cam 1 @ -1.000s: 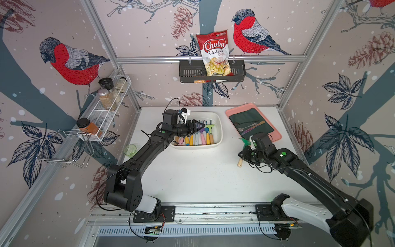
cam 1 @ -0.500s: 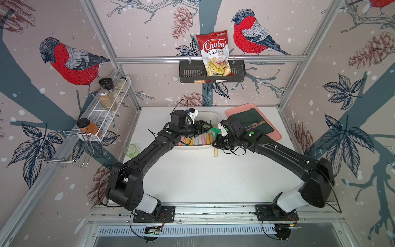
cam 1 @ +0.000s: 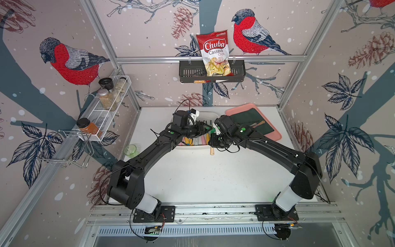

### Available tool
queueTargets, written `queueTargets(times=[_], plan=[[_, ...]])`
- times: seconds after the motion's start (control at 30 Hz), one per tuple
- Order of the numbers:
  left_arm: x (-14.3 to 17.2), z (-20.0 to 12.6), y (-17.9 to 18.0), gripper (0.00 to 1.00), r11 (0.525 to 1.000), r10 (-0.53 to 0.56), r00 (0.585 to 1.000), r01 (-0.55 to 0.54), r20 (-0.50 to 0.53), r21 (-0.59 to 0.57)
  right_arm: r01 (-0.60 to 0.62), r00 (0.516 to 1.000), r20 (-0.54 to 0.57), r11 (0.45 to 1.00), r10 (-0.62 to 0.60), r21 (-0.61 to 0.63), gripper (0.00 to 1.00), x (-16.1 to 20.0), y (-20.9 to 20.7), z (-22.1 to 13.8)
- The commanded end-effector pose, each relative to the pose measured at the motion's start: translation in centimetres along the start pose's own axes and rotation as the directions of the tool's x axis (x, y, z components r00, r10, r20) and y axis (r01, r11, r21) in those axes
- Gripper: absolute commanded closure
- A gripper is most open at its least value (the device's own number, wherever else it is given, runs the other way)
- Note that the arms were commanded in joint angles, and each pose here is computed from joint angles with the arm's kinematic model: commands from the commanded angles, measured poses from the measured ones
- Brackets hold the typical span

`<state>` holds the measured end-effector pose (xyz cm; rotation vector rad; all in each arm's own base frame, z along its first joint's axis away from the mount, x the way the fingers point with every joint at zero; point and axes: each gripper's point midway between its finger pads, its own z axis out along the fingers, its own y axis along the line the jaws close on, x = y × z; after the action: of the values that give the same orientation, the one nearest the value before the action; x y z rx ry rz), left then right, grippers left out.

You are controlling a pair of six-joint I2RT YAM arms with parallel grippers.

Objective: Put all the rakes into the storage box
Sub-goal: Pick up the rake at the center of the board.

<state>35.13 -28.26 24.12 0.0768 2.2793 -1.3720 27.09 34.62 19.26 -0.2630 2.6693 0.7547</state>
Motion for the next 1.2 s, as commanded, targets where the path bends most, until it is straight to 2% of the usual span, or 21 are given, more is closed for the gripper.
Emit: queueTargets(times=[0.0,0.33,0.6,0.67,0.73,0.87,1.07,1.17], plan=[[-0.8,0.1,-0.8,0.66,0.999,0.034,0.999,-0.035,0.028,0.025,0.028,1.0,-0.002,1.0,-0.028,-0.006,0.9,0.1,0.4,0.0],[-0.9,0.8,-0.9,0.78,0.999,0.03,0.999,-0.031,0.021,0.039,0.055,0.998,-0.025,0.998,-0.056,-0.024,0.9,0.3,1.3,0.5],[-1.2,0.9,-1.0,0.96,0.999,0.03,0.999,-0.031,0.032,0.037,0.061,0.998,-0.03,0.998,-0.062,-0.017,0.87,0.3,1.3,0.7],[-1.3,1.0,-1.1,1.0,0.999,0.028,0.999,-0.03,0.034,0.039,0.06,0.998,-0.03,0.998,-0.061,-0.018,0.81,0.3,1.3,0.6],[-1.4,1.1,-1.0,1.0,0.999,0.026,0.999,-0.027,0.035,0.041,0.06,0.998,-0.025,0.998,-0.061,-0.016,0.7,0.3,1.2,0.5],[-1.7,1.2,-1.1,1.0,0.999,0.021,0.999,-0.023,0.04,0.043,0.055,0.998,-0.014,0.998,-0.055,-0.018,0.56,0.1,1.1,0.2],[-2.2,1.4,-1.3,1.0,0.999,0.019,0.999,-0.022,0.046,0.046,0.047,0.999,-0.016,0.999,-0.047,-0.028,0.52,0.2,0.8,0.3],[-2.5,1.4,-1.1,1.0,0.999,0.019,0.999,-0.021,0.047,0.043,0.039,0.999,-0.011,0.999,-0.039,-0.024,0.41,0.0,0.5,0.1]])
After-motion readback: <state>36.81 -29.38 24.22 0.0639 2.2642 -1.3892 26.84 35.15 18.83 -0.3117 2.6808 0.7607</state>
